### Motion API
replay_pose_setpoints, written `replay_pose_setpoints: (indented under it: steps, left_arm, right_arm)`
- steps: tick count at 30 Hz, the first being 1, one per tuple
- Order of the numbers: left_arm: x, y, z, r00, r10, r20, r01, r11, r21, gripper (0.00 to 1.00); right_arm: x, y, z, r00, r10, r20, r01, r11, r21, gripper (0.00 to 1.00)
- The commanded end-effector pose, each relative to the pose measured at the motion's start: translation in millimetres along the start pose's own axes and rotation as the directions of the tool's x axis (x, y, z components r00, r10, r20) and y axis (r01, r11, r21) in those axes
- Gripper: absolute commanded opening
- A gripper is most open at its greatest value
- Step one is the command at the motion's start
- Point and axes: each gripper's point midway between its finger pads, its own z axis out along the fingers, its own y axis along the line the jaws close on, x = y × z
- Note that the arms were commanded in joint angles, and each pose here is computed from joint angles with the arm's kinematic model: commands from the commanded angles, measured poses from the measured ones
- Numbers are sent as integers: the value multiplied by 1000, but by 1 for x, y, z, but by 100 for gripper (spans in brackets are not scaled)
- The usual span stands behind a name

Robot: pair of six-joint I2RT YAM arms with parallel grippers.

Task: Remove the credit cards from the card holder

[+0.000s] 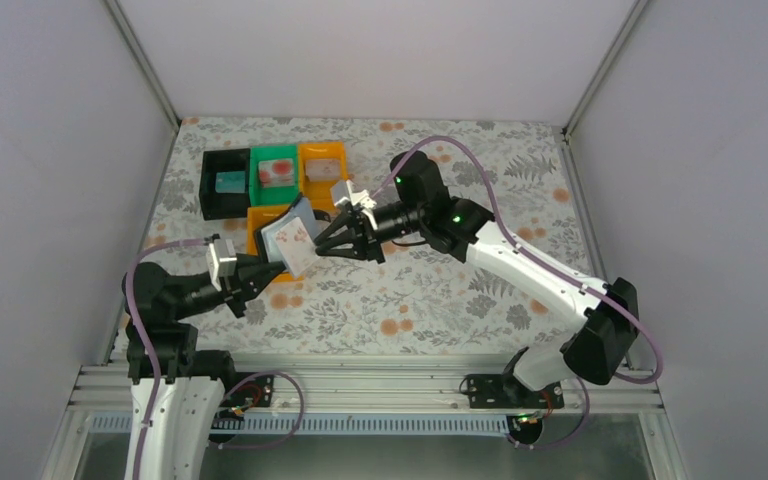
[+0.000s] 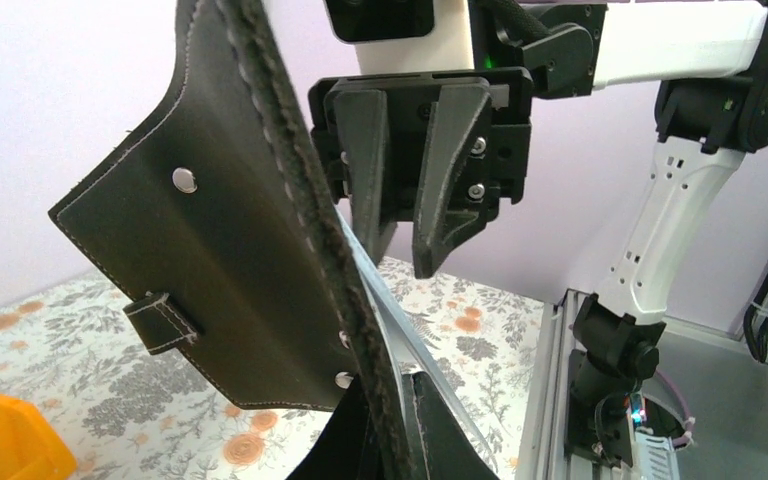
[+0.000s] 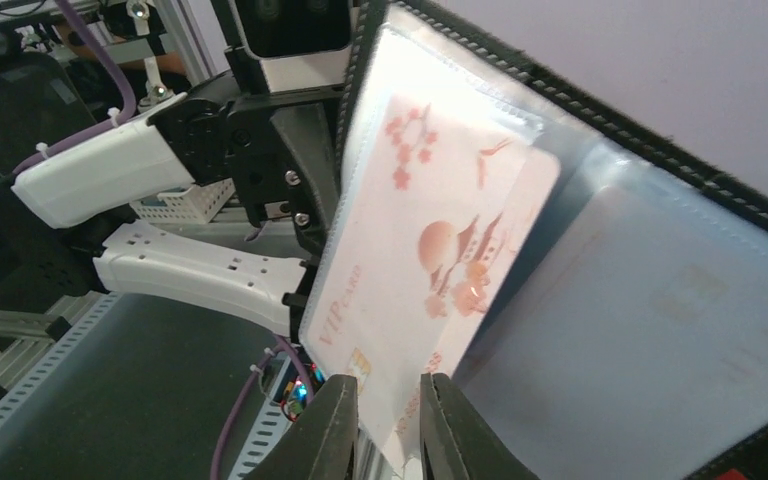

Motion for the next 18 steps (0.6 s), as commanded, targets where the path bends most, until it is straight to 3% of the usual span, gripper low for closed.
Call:
replay_pose_setpoints:
  steps: [1,5,9,11,18]
  left_arm:
    - [-1,-12,-3,990,140,-3,-139,990,28,2]
    - [1,-19,-4,975,223,0,-222,974,54,3]
    - [4,-21,-4,972,235,5,-235,970,66,2]
    - [2,-22,-5,970,245,9,-245,967,67,2]
    - [-1,-19,-5,969,247,26,-248,968,43,2]
  right_arm:
    - [-16,-7,1,999,-25,28,24,999,46,20]
    - [-22,-4,-2,999,-29,44,26,998,49,27]
    - [-25,-2,-3,999,-2,45,0,999,45,43]
    - [-23,-2,-3,999,25,41,-27,999,45,46]
    - [-9,12,14,998,66,1,-66,998,-18,28]
